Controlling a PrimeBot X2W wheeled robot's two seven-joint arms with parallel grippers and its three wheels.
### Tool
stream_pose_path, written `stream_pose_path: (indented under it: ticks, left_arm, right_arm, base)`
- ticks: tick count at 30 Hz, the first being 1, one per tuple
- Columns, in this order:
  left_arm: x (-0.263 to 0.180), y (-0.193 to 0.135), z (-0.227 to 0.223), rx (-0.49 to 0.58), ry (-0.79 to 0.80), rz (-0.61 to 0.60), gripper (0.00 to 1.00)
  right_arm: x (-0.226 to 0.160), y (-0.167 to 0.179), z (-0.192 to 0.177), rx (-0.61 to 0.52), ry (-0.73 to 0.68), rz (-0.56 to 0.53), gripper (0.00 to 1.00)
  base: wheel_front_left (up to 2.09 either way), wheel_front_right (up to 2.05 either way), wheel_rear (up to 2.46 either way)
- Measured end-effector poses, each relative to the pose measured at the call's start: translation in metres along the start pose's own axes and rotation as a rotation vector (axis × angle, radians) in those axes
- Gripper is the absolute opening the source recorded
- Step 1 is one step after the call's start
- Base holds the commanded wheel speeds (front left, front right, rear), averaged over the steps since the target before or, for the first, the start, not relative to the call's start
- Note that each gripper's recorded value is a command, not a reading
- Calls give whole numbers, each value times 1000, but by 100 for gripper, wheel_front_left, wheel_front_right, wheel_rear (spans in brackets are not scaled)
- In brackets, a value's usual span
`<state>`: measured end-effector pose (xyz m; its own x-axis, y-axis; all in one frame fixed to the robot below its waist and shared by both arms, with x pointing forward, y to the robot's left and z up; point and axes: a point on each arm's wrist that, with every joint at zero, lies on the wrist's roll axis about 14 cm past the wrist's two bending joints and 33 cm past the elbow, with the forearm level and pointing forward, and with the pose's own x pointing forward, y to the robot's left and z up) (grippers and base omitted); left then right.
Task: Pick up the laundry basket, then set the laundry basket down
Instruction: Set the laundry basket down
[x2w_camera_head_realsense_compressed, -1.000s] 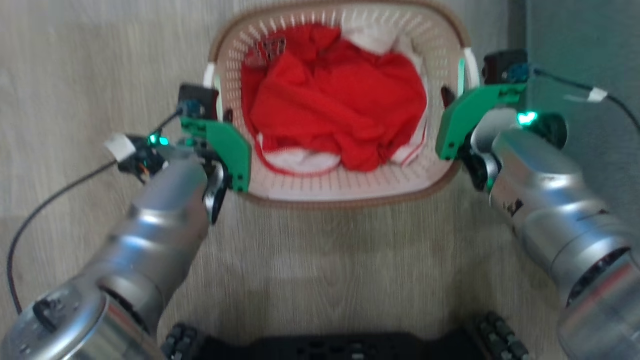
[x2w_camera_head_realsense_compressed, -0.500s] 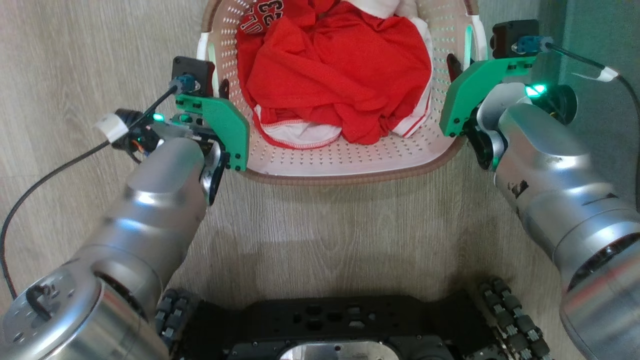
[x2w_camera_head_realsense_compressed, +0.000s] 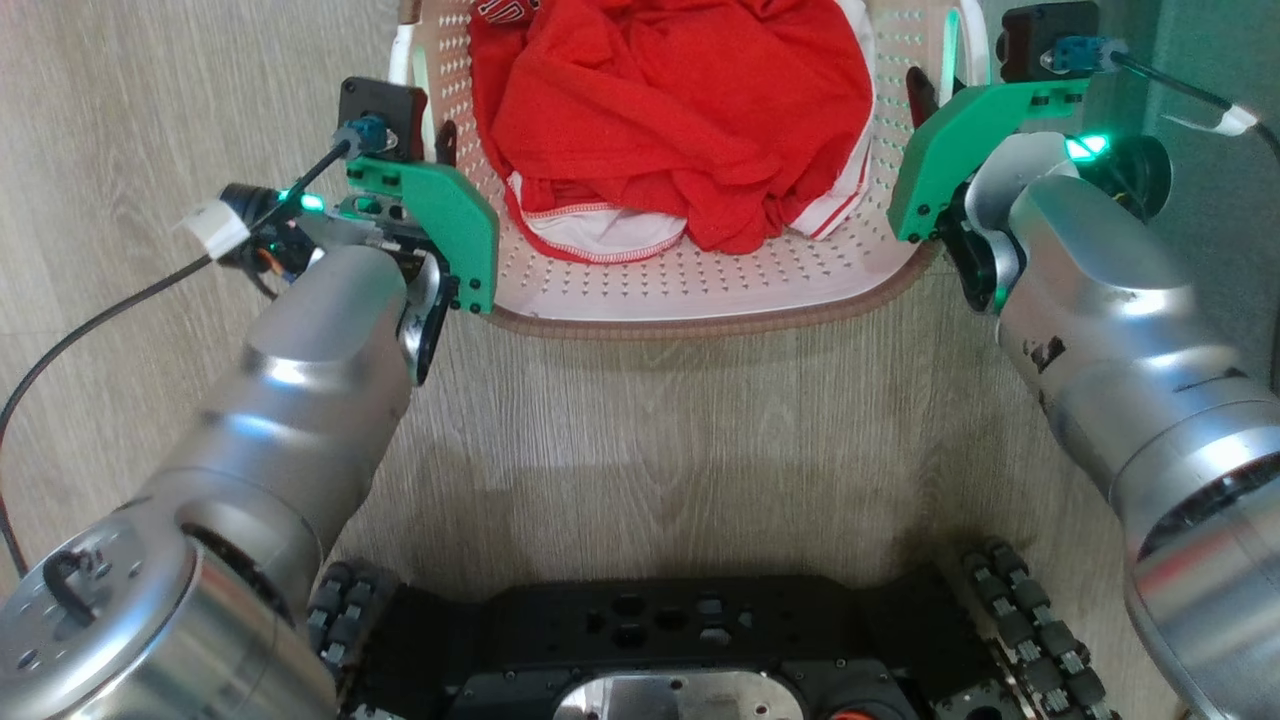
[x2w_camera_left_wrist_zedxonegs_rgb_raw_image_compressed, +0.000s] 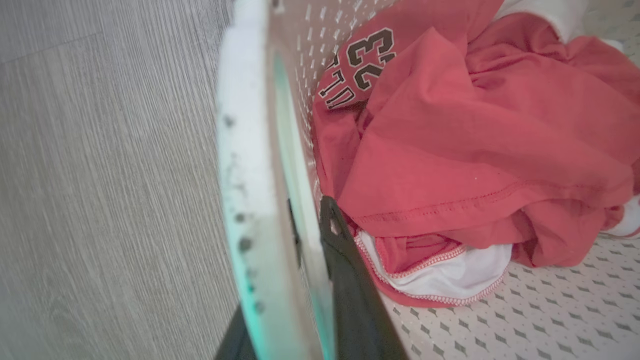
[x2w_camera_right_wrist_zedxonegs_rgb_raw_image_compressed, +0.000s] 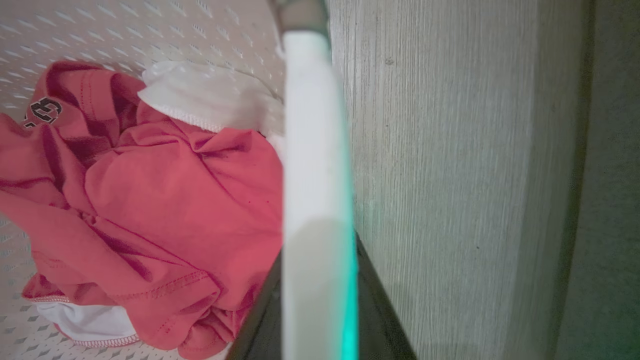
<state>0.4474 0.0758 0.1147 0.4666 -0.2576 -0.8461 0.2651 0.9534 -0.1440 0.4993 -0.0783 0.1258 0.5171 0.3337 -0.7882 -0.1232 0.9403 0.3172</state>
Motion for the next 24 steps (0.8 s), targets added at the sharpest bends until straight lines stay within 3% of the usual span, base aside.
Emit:
stream_pose_path:
  ticks: [1,5,10,15,16,18,20,21,22,24]
  left_arm:
    - [0,0,0,0,1,0,0]
    - [1,0,0,-1,-7,-1,0]
    - [4,1,5,2,-16,-1,0]
    - [3,2,5,1,-15,3,0]
    - [3,3,5,2,-16,5,19]
    - [2,6,5,6,-16,17,38]
    - [2,6,5,7,-17,19,50]
    - [2,7,6,8,-18,23,83]
    - [1,8,7,9,-20,27,93]
    - [0,8,9,10,-25,31,98]
  right_arm:
    - [0,0,0,-1,0,-1,0]
    - [1,-2,1,-6,-9,-4,18]
    - [2,-4,2,-5,-16,-12,20]
    - [3,-3,2,-16,-14,-9,47]
    - [3,-2,2,-18,-15,-8,60]
    - [3,-3,3,-25,-17,-8,100]
    - [3,-3,4,-26,-17,-8,100]
    - [2,-4,4,-27,-19,-10,100]
    - [2,-4,6,-28,-21,-11,100]
    - [0,-4,9,-31,-33,-13,100]
  base:
    - [0,0,0]
    - [0,0,0]
    - [0,0,0]
    - [0,0,0]
    - [0,0,0]
    - [0,0,0]
    - [0,0,0]
    - [0,0,0]
    - [0,0,0]
    - [0,0,0]
